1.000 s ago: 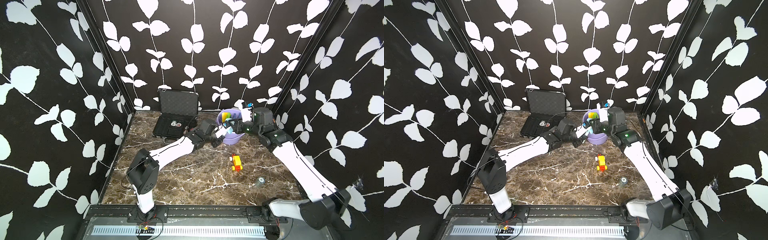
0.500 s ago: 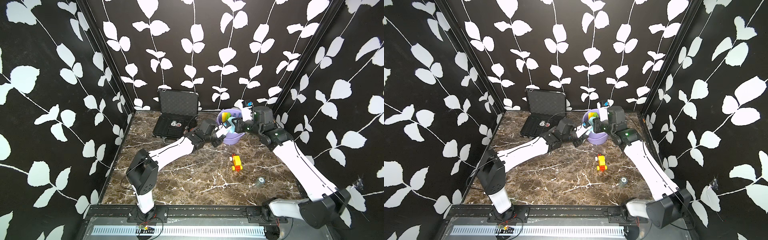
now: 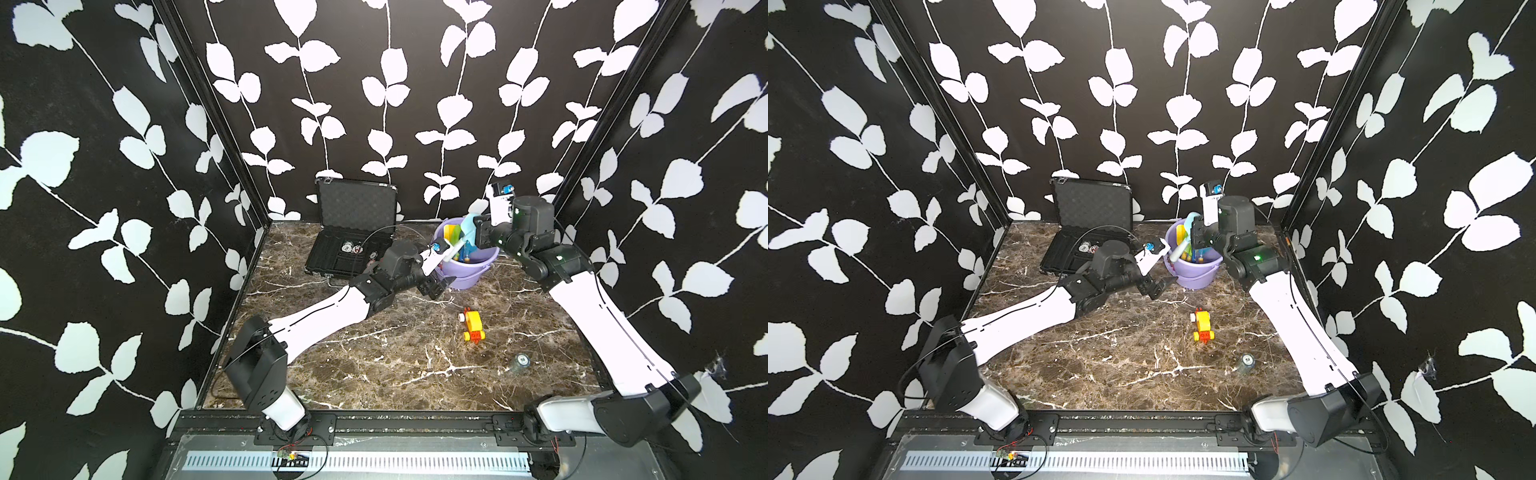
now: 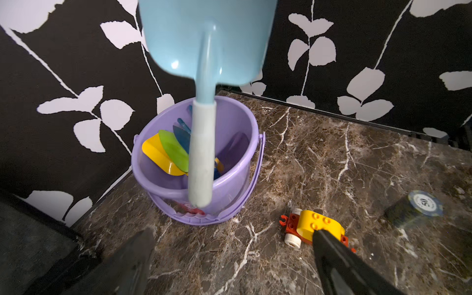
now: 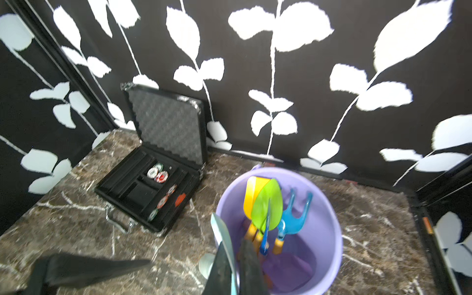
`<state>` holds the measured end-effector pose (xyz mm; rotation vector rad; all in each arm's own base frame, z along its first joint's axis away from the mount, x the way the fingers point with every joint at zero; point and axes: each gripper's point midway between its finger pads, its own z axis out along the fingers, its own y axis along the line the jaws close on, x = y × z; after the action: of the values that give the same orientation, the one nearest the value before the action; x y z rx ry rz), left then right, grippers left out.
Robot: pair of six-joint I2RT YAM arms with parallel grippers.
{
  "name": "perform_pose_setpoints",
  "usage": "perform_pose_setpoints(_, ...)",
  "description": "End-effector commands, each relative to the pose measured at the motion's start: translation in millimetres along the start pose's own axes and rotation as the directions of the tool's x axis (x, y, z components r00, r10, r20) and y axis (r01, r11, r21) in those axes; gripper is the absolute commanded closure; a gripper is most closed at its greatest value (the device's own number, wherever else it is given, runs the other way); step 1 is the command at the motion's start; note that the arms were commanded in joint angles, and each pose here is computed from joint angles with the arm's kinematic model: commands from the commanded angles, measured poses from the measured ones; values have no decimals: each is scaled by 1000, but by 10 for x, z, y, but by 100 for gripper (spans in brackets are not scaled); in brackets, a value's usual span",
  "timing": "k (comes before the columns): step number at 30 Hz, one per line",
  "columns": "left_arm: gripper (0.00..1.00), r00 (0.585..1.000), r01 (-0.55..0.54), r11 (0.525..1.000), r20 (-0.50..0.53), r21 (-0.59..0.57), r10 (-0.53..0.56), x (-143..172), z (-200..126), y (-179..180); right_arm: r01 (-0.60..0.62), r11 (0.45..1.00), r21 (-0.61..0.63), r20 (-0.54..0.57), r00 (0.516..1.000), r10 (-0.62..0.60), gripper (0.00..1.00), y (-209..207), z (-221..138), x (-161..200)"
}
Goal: Organize the gardening tools
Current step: Pick up the gardening tool from the center of the board, then place the gardening tool in the container.
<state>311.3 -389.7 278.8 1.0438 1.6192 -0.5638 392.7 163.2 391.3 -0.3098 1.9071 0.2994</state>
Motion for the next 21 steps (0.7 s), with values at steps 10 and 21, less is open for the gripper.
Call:
perform_pose_setpoints(10,1,989,130,936,107,-326,-100,110,-779,428,87,941,326,155,977,-144,100,-490,-98,-732)
perform_pose_setpoints(21,1,974,228,759,157,-610,-167,610,-1483,802,190,894,406,-47,981,-187,100,-741,477,-114)
